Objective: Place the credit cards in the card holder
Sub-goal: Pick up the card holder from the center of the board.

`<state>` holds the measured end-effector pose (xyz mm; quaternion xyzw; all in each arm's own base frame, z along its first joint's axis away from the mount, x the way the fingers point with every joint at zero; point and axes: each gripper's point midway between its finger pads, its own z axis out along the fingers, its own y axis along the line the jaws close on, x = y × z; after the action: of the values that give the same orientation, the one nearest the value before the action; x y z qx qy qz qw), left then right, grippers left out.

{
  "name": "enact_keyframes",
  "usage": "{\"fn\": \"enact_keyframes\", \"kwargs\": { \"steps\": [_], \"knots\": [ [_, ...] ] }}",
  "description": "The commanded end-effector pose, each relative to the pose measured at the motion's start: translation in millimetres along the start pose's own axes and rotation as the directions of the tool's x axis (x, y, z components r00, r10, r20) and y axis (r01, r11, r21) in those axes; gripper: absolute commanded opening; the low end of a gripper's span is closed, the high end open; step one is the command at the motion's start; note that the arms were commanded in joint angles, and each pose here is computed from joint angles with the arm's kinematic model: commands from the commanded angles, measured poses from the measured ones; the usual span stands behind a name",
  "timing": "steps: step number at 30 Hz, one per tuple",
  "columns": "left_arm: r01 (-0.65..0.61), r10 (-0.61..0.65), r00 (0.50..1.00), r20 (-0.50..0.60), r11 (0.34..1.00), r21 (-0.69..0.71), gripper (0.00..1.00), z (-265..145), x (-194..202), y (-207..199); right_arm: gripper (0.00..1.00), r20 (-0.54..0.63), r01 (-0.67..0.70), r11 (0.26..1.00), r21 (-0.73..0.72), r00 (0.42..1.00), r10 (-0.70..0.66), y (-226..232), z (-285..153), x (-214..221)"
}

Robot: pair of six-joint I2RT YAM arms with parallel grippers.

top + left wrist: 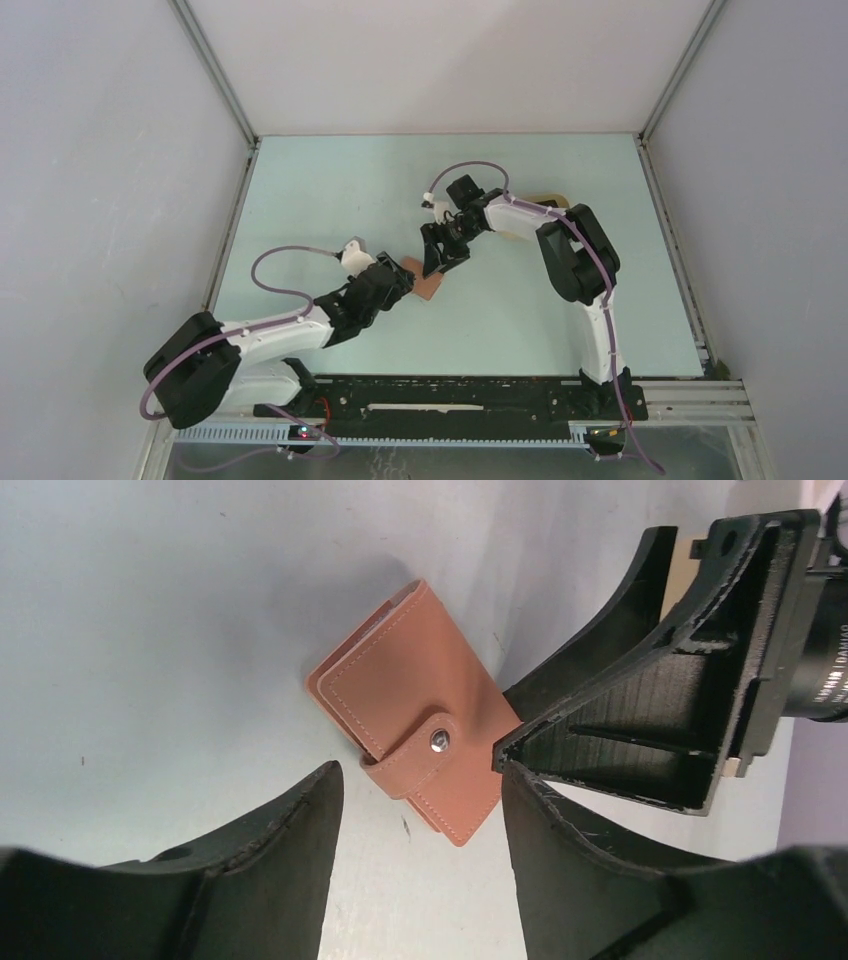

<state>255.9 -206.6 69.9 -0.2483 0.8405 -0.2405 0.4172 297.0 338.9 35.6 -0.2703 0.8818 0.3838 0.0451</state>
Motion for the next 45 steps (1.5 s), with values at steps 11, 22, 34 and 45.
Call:
{"fn": "enact_keyframes", "kwargs": {
  "steps": [11, 22, 34, 45],
  "knots": [
    [0.041, -0.041, 0.999, 0.001, 0.999, 0.018, 0.60, 19, 5, -23, 0.57, -0.073, 0.025, 1.000, 0.019, 0.997, -0.023, -5, 18, 20],
    [-0.003, 0.003, 1.000, -0.007, 0.999, 0.039, 0.60, 16, 5, -26, 0.18, -0.043, 0.042, 0.998, -0.054, 0.998, -0.045, 6, 11, 21],
    [-0.189, 0.182, 0.982, 0.050, 0.943, 0.274, 0.61, -27, -20, -68, 0.00, 0.118, 0.192, 0.974, -0.123, 0.977, -0.178, 38, -48, 1],
    [-0.159, 0.129, 0.987, 0.094, 0.807, 0.568, 0.53, -80, -46, -137, 0.00, 0.343, 0.351, 0.936, 0.029, 0.876, -0.339, 60, -155, 3]
  ]
}}
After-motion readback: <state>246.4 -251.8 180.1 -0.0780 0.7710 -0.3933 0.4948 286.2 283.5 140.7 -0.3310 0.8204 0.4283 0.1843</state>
